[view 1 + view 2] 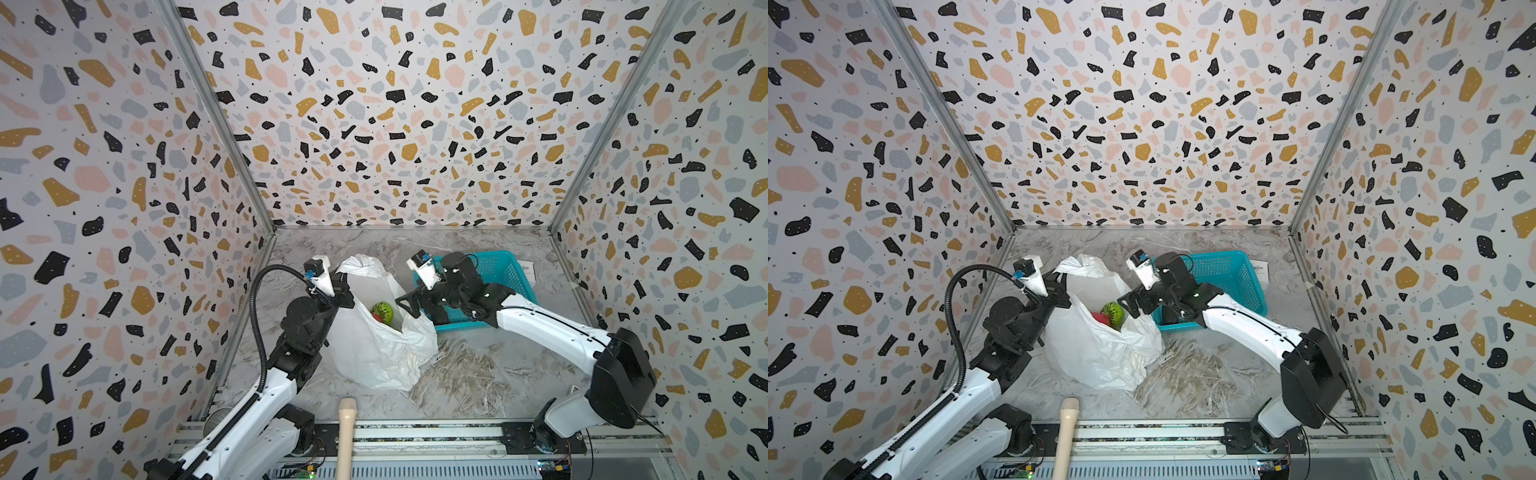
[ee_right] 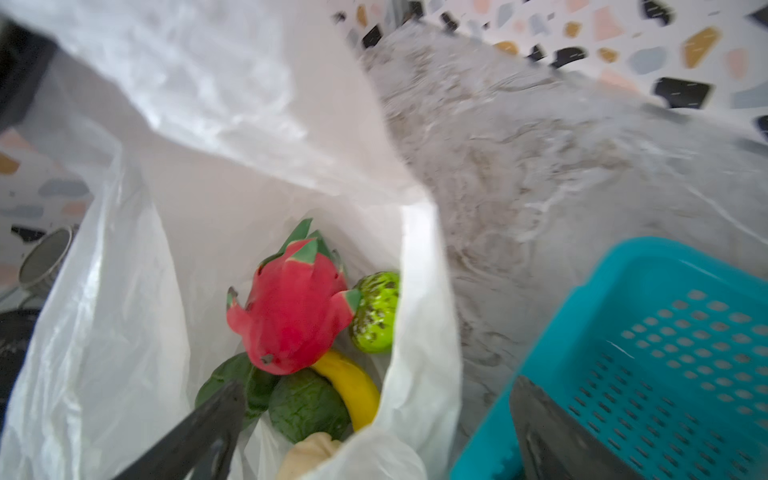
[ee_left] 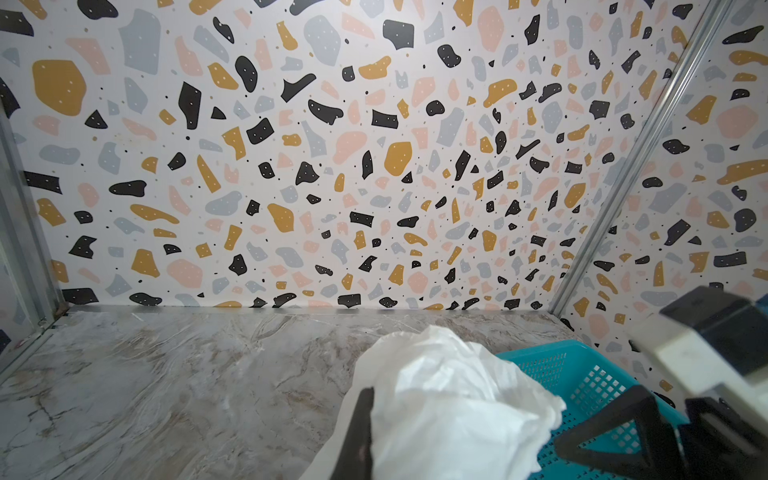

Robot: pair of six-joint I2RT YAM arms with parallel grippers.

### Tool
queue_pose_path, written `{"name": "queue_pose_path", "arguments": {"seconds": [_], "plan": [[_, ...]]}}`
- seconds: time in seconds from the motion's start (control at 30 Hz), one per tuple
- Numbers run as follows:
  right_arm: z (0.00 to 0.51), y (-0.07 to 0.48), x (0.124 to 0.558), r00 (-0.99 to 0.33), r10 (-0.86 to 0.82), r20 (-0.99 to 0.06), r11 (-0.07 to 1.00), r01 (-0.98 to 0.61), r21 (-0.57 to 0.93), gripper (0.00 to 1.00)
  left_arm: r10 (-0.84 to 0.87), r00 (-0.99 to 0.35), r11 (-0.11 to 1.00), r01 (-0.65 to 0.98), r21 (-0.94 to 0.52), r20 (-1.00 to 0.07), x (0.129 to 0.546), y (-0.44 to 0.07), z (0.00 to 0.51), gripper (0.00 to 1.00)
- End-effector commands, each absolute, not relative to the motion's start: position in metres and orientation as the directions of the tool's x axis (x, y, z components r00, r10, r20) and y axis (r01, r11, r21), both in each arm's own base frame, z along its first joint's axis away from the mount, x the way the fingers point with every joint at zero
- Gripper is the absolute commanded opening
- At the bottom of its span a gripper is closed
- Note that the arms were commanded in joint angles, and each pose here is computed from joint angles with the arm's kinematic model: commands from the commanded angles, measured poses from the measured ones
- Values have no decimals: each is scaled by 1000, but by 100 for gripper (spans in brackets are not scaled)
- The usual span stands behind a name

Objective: Place the fruits into the plastic bag
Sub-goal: 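Move the right gripper into the basket and grasp the dark brown fruit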

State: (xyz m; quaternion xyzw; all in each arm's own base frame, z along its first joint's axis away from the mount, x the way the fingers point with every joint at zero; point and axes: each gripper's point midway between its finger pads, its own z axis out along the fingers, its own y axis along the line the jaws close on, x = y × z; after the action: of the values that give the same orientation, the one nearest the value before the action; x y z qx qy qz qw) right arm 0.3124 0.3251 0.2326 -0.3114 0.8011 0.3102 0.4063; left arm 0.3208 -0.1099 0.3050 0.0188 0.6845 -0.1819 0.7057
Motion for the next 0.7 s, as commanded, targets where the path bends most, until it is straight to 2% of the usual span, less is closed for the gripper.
{"name": "queue_pose_path", "arguments": {"seconds": [0.0,0.1,0.23,0.47,0.67], "plan": [[261,288,335,-488,-66,-870,702,-643,307,99,-239,36,936,273,-221,-970,319,-105,315,0],[238,258,350,-554,-39,-831,789,-528,315,100,-238,33,937,272,-220,-971,320,-105,314,0],[193,245,355,-674,-116,-730,851,-446,277,99,-238,33,937,273,-220,-971,320,-106,314,0],[112,243,342,-853,-223,-473,886,-380,267,97,-241,36,936,272,-222,-970,320,-105,315,0],[75,254,323,-901,-280,-332,870,-384,309,92,-231,31,938,271,-215,-972,319,-105,313,0]]}}
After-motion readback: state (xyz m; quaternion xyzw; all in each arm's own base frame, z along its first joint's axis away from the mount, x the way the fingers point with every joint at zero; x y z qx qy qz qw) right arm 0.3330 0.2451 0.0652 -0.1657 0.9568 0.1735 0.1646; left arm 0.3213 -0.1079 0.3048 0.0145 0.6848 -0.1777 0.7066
